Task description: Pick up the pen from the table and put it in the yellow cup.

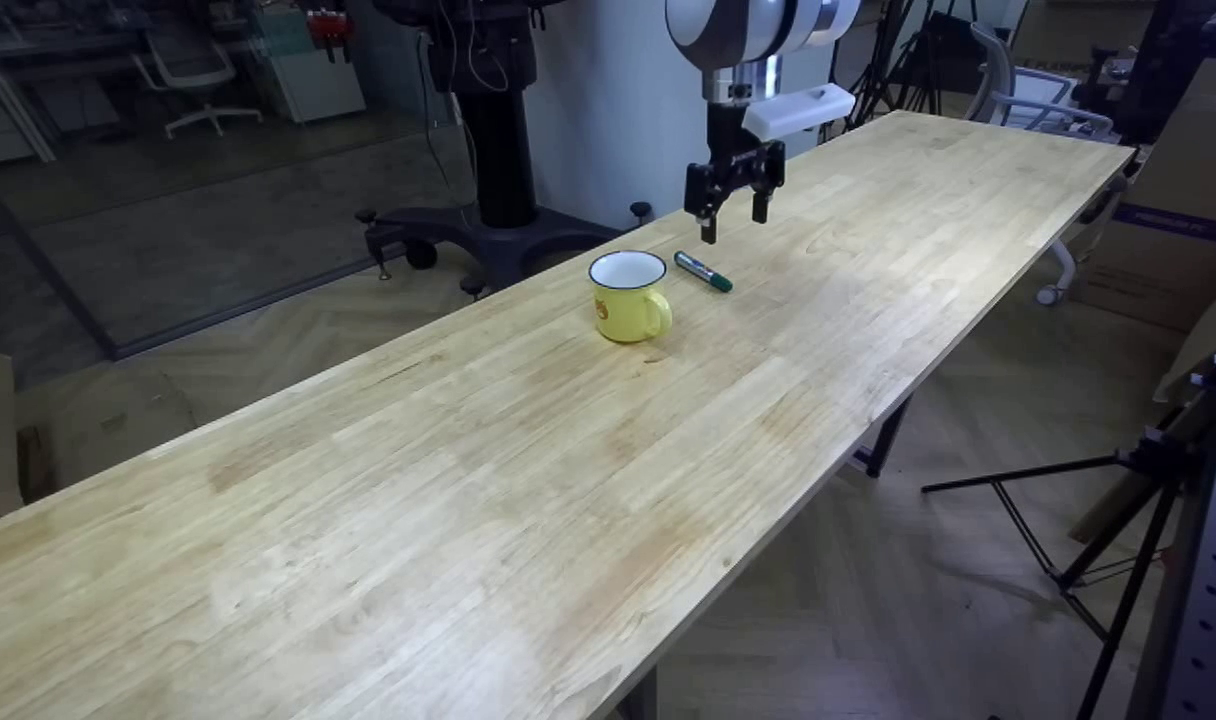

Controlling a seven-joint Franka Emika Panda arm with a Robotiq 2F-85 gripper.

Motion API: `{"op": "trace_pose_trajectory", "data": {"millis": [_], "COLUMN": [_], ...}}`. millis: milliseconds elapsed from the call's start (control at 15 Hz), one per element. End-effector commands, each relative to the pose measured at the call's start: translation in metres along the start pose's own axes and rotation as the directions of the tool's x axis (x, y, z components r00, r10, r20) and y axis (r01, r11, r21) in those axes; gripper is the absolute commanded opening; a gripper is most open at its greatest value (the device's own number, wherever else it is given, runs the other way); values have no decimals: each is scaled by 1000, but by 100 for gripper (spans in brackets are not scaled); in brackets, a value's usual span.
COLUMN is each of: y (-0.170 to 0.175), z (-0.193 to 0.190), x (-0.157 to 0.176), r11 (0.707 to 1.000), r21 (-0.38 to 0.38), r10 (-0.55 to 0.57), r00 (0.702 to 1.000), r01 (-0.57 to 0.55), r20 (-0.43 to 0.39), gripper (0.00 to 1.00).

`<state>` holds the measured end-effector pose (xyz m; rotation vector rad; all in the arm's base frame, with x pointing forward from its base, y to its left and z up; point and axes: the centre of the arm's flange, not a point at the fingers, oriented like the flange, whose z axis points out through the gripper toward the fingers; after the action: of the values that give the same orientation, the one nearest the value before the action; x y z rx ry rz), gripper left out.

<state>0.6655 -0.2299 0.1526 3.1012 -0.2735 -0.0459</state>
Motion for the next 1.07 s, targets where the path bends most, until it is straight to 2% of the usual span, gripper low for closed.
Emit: {"op": "trace_pose_trajectory", "data": {"millis": [0,533,733,800,1000], "y": [10,0,-2,-3,-4], "z": [9,27,32,31,33], "x": [22,37,39,22,24], "r11": [999,995,994,995,995], "r21": [-5,-27,-32,-27,-28], "r10": [-35,-96,-99,-95,-97], "r00": [999,995,995,995,995], "r01": [35,97,100,96,98], "r20": [6,41,26,35,32], "gripper": [100,100,100,100,100]}}
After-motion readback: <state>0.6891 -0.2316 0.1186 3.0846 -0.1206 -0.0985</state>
